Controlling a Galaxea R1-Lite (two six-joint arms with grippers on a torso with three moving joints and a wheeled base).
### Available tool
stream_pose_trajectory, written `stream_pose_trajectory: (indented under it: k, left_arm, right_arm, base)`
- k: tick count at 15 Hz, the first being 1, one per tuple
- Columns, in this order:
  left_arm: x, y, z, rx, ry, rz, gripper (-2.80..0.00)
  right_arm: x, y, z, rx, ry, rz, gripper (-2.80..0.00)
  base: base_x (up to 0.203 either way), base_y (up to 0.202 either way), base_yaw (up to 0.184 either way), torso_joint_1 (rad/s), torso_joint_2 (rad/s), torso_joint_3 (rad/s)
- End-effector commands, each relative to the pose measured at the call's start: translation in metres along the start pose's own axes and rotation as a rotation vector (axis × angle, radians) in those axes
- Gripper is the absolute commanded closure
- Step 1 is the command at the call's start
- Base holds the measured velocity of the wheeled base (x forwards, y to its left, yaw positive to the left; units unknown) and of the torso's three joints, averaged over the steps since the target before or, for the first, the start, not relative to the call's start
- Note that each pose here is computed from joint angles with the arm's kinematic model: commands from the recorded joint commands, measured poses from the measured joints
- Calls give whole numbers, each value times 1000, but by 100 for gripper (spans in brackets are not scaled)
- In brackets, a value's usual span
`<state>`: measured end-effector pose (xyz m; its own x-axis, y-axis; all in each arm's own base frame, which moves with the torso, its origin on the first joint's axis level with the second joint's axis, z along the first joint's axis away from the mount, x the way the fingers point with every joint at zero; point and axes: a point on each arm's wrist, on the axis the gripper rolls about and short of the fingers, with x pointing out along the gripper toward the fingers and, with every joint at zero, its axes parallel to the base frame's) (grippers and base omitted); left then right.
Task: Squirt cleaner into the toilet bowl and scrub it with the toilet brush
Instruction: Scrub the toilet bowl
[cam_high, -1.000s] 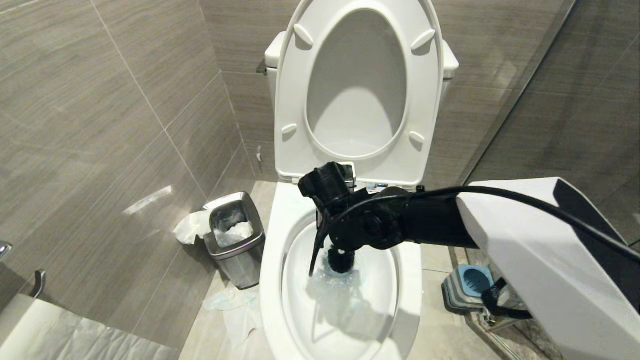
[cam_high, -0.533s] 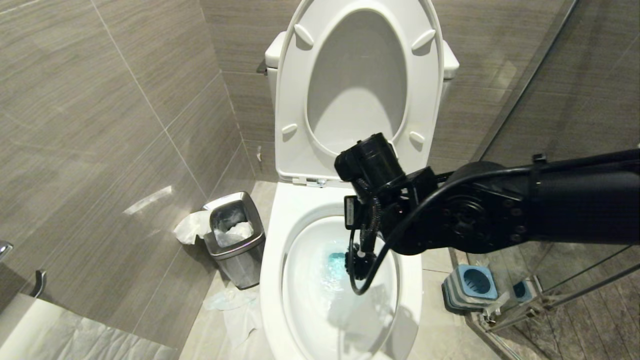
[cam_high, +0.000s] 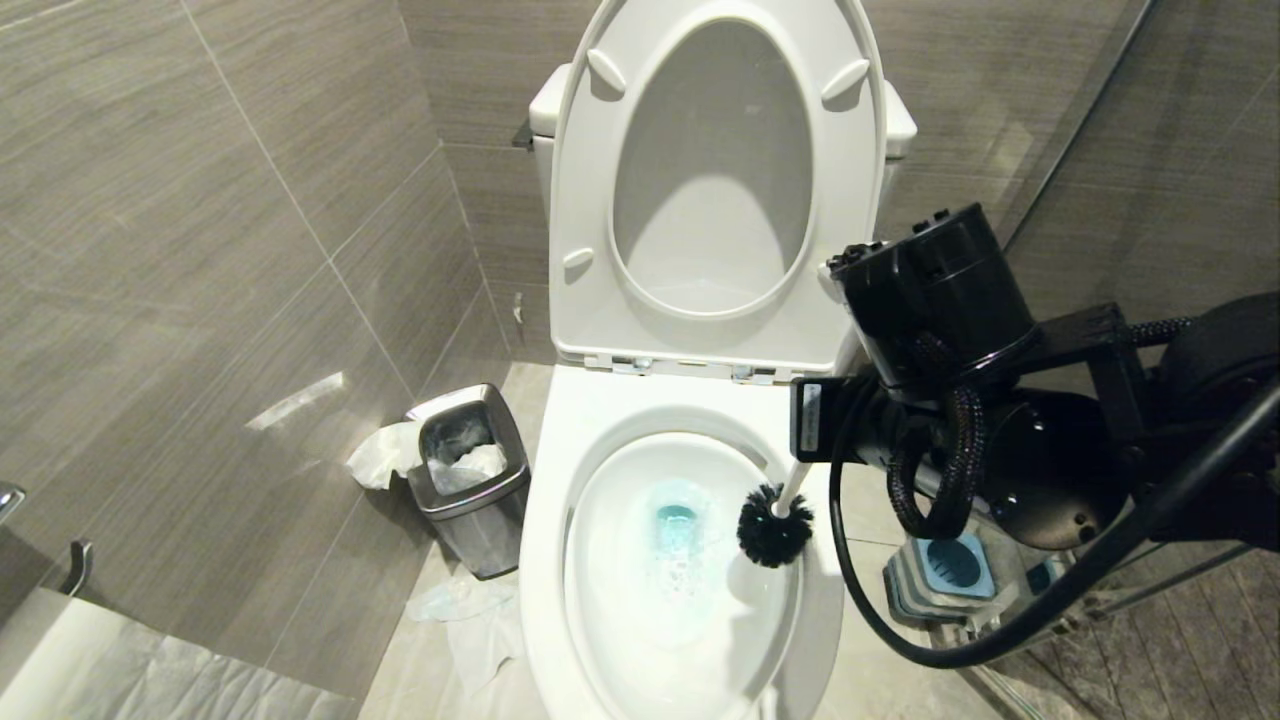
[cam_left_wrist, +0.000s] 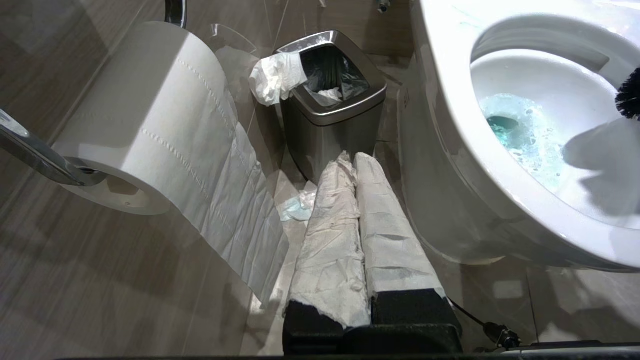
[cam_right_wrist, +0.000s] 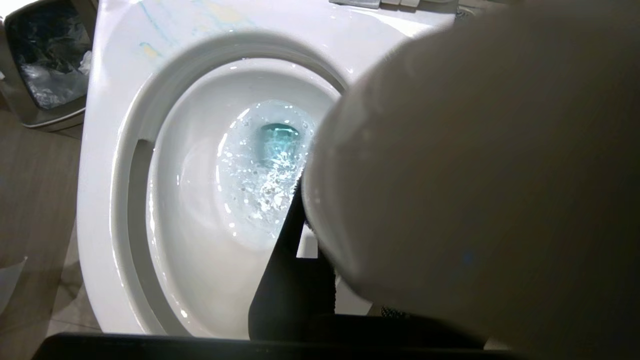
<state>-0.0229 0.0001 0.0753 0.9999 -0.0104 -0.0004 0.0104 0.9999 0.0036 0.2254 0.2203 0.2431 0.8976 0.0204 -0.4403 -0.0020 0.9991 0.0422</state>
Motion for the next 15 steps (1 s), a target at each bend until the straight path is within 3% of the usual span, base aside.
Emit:
stream_pose_trajectory:
  k: [1,8,15]
  left_arm:
    - [0,0,0,-1,1,0,0]
    - [0,0,0,-1,1,0,0]
    - [0,0,0,-1,1,0,0]
  right_arm:
    - [-4,-5,2,11,-8,-3,0]
    - [43,-4,16,19,7,-54,0]
    - [80,23,19,18,2,-48,0]
  base:
    - [0,0,0,0,0,0]
    - [0,0,0,0,0,0]
    - [0,0,0,0,0,0]
